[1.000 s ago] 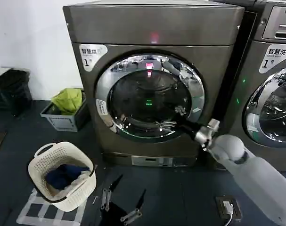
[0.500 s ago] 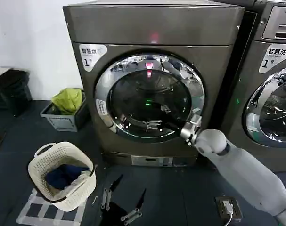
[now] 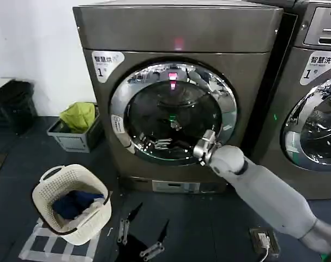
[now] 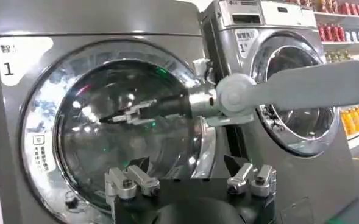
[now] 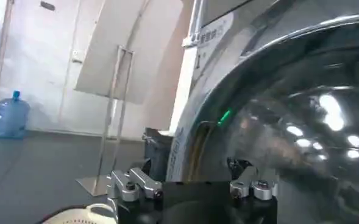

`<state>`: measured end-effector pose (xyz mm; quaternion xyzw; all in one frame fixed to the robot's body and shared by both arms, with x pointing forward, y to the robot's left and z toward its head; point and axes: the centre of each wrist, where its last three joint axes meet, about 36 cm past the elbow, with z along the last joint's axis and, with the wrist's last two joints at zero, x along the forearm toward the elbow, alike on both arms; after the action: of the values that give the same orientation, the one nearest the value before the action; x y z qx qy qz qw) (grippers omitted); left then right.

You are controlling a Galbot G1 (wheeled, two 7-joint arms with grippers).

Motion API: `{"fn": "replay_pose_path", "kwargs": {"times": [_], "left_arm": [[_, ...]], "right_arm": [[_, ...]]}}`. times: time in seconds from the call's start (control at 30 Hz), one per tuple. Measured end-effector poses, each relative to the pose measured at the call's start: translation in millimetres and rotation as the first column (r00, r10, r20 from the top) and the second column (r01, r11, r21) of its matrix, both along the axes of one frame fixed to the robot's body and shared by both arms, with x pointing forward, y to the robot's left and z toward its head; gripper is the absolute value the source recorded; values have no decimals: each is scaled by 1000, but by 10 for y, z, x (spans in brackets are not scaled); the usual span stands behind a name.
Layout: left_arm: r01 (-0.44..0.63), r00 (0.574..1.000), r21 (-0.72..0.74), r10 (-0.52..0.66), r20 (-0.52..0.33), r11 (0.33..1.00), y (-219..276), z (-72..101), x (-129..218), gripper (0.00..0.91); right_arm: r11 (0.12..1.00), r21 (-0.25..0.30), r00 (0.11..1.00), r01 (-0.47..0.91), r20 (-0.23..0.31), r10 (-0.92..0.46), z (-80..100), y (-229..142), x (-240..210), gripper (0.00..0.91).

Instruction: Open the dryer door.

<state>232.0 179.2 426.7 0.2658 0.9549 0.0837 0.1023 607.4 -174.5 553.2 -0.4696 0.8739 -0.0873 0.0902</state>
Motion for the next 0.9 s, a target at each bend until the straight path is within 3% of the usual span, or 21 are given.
{"fn": "replay_pose_path", "kwargs": {"times": [0.9], "left_arm": [[1,1000,-3,-1,6,1000,-4,7,15,907]], "right_arm": [[999,-33,1000,6,-19,-6,-105,627,313,907]]}}
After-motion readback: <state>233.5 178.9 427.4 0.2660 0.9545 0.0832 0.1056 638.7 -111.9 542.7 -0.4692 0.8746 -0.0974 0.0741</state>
